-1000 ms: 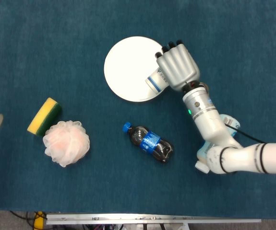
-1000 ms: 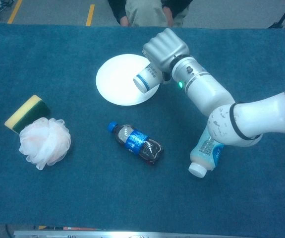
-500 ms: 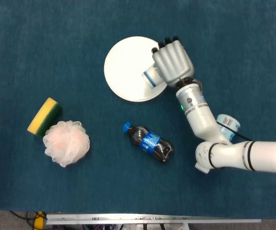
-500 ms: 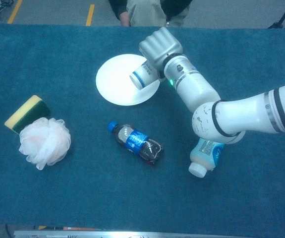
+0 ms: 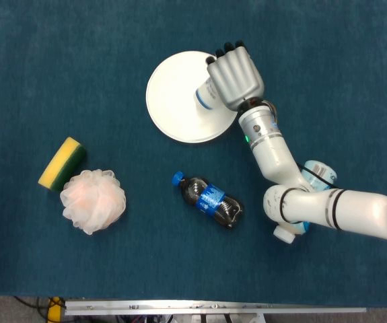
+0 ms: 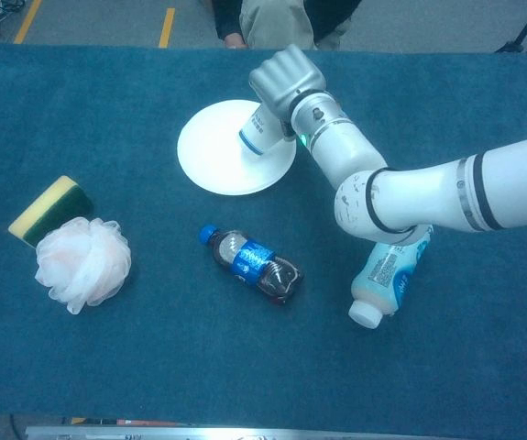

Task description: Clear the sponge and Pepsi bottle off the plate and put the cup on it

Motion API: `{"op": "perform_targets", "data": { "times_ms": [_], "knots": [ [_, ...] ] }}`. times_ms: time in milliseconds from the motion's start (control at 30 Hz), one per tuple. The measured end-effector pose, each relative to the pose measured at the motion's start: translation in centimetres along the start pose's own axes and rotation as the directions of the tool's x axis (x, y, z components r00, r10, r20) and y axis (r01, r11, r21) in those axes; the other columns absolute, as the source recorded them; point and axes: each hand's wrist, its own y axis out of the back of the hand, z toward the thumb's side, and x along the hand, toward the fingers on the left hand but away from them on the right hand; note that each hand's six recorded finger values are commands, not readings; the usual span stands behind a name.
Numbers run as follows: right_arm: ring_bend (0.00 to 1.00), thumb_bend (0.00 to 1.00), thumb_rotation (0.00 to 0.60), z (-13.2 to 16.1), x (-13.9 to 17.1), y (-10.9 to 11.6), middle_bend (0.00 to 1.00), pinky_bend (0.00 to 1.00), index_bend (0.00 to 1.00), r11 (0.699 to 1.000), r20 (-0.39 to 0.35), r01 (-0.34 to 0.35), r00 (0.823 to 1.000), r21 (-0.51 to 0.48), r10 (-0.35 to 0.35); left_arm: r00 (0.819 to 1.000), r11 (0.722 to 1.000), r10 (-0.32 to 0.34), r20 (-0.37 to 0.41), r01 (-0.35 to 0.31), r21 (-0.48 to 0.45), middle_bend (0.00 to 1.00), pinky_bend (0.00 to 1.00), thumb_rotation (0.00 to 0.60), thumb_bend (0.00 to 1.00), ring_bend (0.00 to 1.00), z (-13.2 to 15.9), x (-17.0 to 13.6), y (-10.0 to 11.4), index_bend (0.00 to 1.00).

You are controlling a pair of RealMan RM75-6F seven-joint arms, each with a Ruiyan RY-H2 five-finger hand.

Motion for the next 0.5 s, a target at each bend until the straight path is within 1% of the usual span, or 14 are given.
{"op": "perform_targets", "data": {
  "times_ms": [233,333,500],
  "knots": [
    [0.21,0.0,0.6,0.2,-0.7,0.1,0.29,0.32,0.14,0.999,0.004,-0.013,1.0,-0.037,0.013,1.0,1.0,0.0,-0.011,0.0,0.006,0.03,0.24,0.6,0.27,0.05,0.0,0.0,0.0,0.01],
    [0.2,0.0,0.6,-0.4,-0.8,0.5,0.28,0.31,0.12,0.999,0.006,-0.005,1.0,-0.05,0.006,1.0,1.0,-0.001,-0.011,0.002,0.009,0.03,0.24,0.6,0.27,0.05,0.0,0.1,0.0,0.01],
    [0.2,0.0,0.6,-2.2,-0.8,1.1,0.28,0.31,0.12,0.997,0.024,0.01,1.0,-0.081,-0.008,1.0,1.0,0.001,-0.002,-0.001,0.012,0.03,0.24,0.6,0.27,0.05,0.3,0.3,0.1,0.01]
  ]
}}
